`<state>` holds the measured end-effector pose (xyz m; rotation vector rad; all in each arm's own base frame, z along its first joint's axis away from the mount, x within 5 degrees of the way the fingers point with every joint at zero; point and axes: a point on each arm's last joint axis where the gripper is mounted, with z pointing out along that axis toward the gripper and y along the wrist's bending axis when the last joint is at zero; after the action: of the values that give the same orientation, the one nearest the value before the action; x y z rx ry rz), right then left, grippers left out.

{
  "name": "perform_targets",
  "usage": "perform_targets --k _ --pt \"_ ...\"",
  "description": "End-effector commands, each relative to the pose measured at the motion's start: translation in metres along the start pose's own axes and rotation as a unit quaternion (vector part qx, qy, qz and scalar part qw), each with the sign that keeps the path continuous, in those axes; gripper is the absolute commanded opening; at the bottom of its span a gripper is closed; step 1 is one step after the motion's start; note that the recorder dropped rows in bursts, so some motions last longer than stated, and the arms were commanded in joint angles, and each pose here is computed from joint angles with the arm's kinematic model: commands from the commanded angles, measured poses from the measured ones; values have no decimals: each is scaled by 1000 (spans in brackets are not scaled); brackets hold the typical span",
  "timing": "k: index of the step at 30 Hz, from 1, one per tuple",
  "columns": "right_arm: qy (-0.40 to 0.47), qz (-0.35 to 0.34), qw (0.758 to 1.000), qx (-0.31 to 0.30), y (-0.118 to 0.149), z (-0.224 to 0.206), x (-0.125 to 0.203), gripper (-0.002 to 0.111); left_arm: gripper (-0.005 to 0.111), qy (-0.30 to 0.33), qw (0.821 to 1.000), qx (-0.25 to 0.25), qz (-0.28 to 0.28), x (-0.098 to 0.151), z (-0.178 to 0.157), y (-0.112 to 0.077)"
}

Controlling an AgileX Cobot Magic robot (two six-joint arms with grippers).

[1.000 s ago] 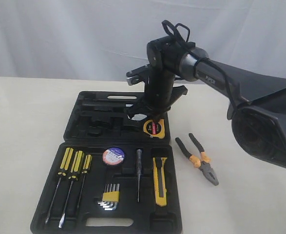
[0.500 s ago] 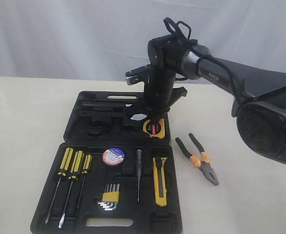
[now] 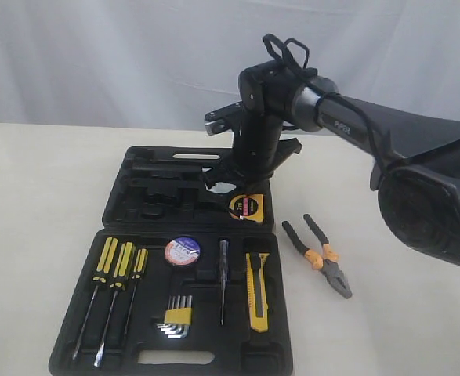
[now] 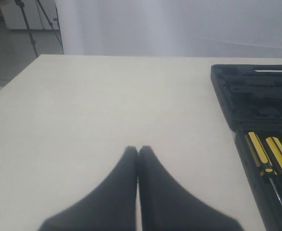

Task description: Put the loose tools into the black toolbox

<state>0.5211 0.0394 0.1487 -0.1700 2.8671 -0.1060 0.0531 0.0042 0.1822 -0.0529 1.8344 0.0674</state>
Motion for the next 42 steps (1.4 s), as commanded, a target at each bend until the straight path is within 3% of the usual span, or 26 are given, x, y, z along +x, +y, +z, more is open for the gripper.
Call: perform_targets --k 1,4,9,25,35,42 --pt "63 -3 998 3 0 49 16 -1 0 -4 1000 4 -5 0 0 -1" --pt "77 -3 997 1 2 66 22 -1 0 -4 1000 4 -5 0 0 -1" --pt "48 -5 999 7 -1 43 13 -1 0 -4 1000 4 -5 0 0 -1" --pt "-82 10 996 25 -15 -94 -9 -1 0 -4 1000 4 -5 0 0 -1" --pt "-97 38 993 55 -35 -162 5 -1 0 -4 1000 4 -5 0 0 -1" --pt "-73 48 995 54 -37 -190 44 -1 0 -4 1000 4 -5 0 0 -1"
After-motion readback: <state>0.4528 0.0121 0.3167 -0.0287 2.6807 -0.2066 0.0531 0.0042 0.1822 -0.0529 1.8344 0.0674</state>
